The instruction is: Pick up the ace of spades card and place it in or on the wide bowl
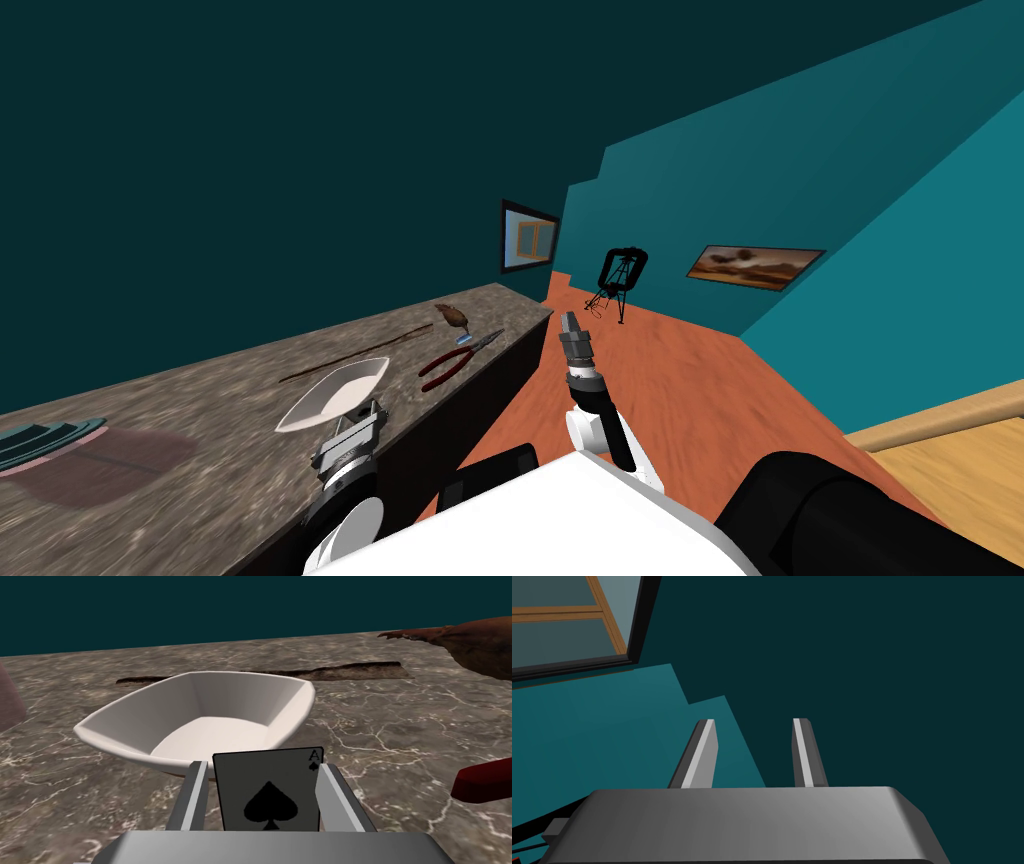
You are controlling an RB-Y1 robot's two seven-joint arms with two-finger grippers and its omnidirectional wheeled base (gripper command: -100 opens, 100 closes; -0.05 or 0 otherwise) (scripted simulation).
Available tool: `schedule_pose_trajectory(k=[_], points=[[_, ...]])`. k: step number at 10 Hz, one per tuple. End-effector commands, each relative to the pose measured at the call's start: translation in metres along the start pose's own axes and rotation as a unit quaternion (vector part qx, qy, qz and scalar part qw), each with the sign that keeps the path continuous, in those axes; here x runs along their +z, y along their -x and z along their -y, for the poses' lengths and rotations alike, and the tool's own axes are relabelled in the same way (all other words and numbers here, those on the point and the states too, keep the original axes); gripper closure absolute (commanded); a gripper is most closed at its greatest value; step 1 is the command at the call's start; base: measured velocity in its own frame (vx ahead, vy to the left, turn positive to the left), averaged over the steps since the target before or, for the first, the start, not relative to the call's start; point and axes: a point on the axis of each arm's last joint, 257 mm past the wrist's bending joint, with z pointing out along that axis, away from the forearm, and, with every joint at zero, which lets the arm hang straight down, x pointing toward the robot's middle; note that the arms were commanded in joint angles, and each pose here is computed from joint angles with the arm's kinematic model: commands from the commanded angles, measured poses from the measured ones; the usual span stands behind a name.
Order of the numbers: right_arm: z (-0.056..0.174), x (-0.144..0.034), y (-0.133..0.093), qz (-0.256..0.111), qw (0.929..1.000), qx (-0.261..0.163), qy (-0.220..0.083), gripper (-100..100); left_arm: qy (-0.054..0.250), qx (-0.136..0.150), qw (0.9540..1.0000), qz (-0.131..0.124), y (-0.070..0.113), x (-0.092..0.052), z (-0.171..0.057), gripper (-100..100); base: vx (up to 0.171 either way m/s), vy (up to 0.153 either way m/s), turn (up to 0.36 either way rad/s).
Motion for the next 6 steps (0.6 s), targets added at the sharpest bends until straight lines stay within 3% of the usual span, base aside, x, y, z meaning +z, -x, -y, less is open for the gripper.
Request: schedule_pose_trajectory(k=[1, 4, 6], points=[[0.000, 0.000, 0.000, 0.000, 1.0000, 0.000, 0.000, 0, 0.000, 0.000, 1.0000, 0.000, 0.000, 0.000, 0.000, 100, 0.000, 0.000, 0.000], [0.000, 0.000, 0.000, 0.000, 1.0000, 0.000, 0.000, 0, 0.000, 0.000, 1.0000, 0.000, 0.000, 0.000, 0.000, 100, 0.000, 0.000, 0.000], [0.000, 0.000, 0.000, 0.000, 1.0000, 0.000, 0.000, 0, -0.001, 0.013, 0.9999, -0.005, -0.001, 0.004, 0.011, -100, -0.046, -0.032, 0.007]])
